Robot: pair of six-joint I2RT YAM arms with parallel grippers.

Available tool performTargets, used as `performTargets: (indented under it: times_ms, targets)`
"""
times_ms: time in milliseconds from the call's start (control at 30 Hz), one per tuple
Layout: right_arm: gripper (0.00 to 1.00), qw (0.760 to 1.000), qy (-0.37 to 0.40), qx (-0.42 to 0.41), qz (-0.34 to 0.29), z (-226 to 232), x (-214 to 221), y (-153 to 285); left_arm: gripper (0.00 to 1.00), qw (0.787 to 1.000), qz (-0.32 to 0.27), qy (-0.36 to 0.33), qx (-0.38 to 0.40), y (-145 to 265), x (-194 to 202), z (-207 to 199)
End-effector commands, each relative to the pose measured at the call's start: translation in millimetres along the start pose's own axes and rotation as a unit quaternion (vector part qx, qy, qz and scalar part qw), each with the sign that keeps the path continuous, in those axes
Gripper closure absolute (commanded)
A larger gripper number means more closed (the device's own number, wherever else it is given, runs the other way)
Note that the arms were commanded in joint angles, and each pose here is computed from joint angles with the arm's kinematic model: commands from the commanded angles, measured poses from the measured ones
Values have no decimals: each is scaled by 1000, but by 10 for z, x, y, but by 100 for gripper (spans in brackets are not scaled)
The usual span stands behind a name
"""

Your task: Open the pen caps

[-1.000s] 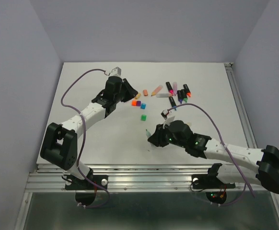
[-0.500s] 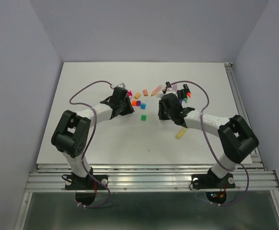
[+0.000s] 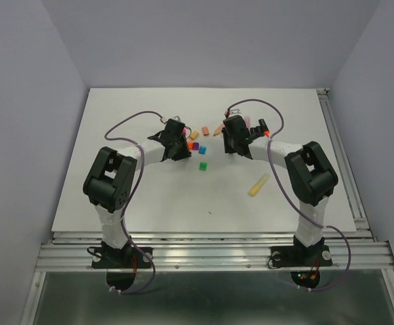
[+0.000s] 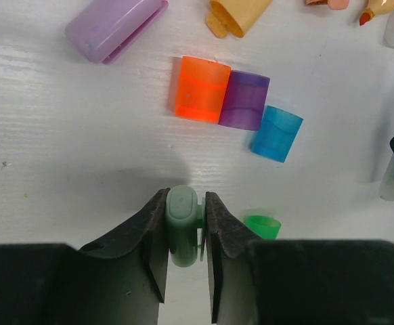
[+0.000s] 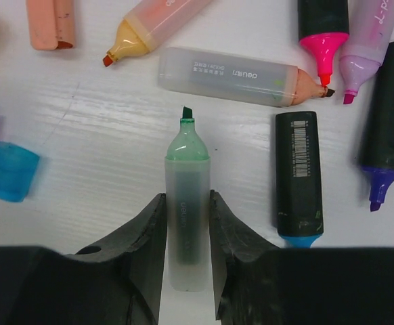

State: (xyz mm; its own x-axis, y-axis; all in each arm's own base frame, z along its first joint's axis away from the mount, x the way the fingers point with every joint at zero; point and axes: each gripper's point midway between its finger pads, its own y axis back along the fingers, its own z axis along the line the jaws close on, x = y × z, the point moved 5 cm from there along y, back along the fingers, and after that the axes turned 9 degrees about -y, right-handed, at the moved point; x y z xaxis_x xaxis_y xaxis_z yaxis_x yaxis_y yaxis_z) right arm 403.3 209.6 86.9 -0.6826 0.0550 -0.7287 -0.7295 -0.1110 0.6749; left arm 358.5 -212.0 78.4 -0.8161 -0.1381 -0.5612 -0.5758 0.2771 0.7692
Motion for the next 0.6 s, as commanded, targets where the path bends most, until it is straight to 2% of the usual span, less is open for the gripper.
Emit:
performTargets:
  times_ms: [0,133,300,467,567]
  targets:
    - [90,999,9,38,-18,-123,-217,-78,84,1000,7,-11,-8,-13,-69,-41]
    - [85,999,5,48,-13,-181,-216,-127,80,1000,17,-11,-8,-16,-91,-70]
    - [81,999,-1,43,-14,-199,-220,-127,68,1000,24,-6,-7,-17,-116,-101]
    - [77,999,-3,44,-16,-208,-244,-122,62,999,39,-11,8,-31,-104,-143]
    - [70,999,-9,35,-22,-189,-298,-59,57,999,44,-12,13,-29,-92,-160]
